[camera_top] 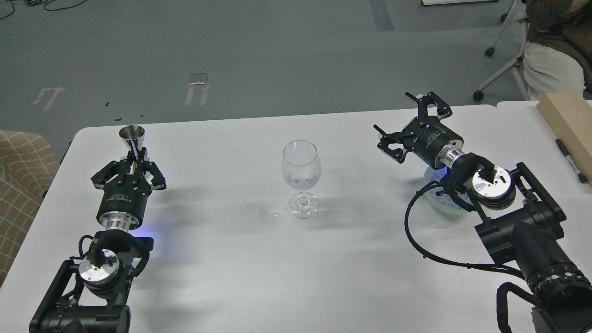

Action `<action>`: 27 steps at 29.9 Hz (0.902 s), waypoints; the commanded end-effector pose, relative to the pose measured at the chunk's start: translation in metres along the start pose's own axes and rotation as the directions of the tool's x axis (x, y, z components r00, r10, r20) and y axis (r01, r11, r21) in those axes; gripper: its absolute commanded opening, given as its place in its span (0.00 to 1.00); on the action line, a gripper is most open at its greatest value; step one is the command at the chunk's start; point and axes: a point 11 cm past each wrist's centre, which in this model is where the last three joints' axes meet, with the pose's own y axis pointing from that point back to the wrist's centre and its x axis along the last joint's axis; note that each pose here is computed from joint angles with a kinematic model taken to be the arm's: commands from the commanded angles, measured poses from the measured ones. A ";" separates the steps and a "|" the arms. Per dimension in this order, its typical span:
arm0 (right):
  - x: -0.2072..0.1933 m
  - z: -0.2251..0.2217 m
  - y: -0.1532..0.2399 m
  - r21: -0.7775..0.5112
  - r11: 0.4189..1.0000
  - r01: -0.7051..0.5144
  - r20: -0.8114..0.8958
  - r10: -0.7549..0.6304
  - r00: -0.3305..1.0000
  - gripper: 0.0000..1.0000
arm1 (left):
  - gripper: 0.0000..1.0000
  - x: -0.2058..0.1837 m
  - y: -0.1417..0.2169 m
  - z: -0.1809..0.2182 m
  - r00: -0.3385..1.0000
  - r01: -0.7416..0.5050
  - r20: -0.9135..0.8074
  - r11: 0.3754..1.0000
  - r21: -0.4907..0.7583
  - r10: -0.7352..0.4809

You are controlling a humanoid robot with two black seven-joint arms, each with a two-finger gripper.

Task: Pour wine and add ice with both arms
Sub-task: 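Lower the metal cup back near the table edge with the left gripper, then set the metal cup down on the table with the left gripper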

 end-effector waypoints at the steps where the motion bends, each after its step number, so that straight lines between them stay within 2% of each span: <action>1: 0.000 0.000 0.000 0.000 1.000 -0.001 0.000 0.001 1.000 1.00 | 0.00 0.000 0.000 0.000 1.000 0.000 -0.001 1.000 0.000 0.000; 27: 0.000 0.000 0.000 0.002 1.000 -0.001 0.001 0.001 1.000 1.00 | 0.03 -0.001 -0.001 0.007 1.000 0.003 -0.018 1.000 -0.021 -0.003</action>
